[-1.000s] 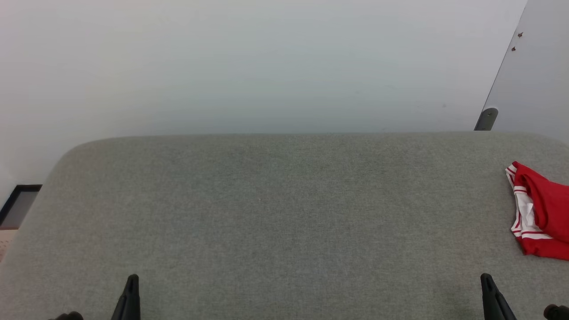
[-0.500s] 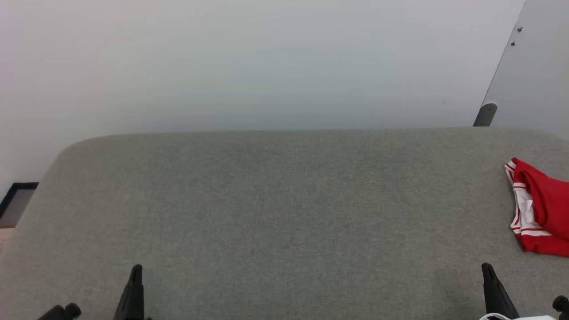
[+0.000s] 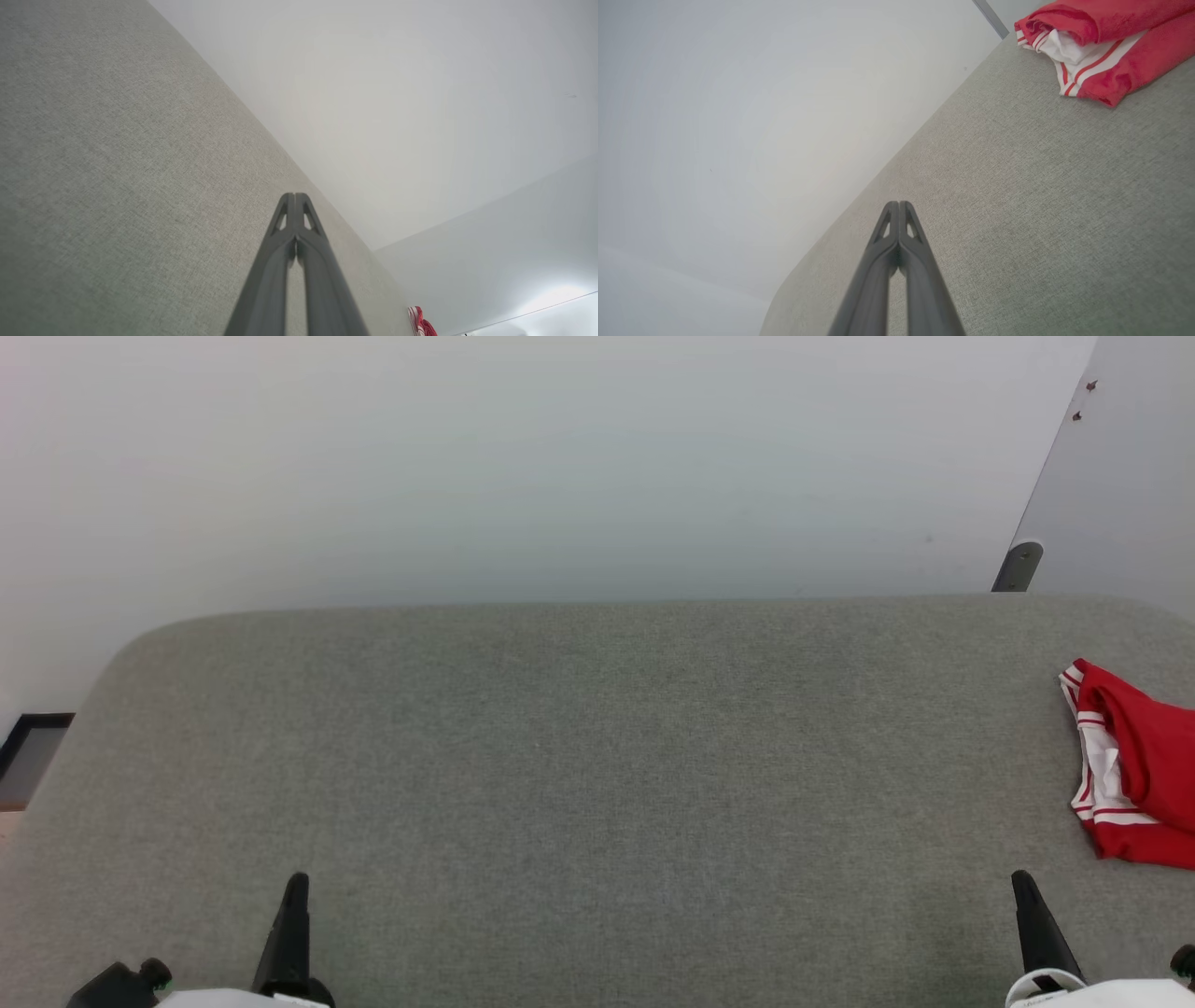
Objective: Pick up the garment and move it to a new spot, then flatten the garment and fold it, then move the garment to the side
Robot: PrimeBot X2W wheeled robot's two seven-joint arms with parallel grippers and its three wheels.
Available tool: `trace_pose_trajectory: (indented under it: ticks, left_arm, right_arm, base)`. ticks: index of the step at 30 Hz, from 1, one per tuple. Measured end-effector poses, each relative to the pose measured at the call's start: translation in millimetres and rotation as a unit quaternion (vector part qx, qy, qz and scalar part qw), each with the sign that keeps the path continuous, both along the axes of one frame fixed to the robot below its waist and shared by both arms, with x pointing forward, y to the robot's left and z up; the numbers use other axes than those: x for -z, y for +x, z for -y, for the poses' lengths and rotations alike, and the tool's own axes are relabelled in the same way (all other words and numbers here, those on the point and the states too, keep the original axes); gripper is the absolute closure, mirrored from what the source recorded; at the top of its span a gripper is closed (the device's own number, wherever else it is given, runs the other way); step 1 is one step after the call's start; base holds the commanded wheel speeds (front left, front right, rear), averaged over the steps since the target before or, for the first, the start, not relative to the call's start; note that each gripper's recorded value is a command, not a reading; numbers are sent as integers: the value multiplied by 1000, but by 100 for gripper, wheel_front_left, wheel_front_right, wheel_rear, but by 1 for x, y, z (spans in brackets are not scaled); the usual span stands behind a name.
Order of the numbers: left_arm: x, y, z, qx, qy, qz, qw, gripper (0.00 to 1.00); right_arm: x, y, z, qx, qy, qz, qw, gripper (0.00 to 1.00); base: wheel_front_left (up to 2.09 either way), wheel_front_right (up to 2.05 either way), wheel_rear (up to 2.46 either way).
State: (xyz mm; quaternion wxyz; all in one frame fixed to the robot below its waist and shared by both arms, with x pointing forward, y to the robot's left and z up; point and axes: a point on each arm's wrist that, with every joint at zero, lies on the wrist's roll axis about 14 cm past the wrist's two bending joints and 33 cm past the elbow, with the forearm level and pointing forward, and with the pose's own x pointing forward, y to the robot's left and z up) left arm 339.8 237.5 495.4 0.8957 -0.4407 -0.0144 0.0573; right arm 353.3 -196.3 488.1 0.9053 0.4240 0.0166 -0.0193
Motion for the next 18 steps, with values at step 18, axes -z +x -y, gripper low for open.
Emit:
trace_pose_trajectory:
  ticks: [18]
  left_arm:
    - [-2, 14, 9, 10, -98, 6, 995, 100]
  right_arm:
    - [-5, 11, 1, 4, 101, 3, 995, 100]
  base:
    - [0, 0, 0]
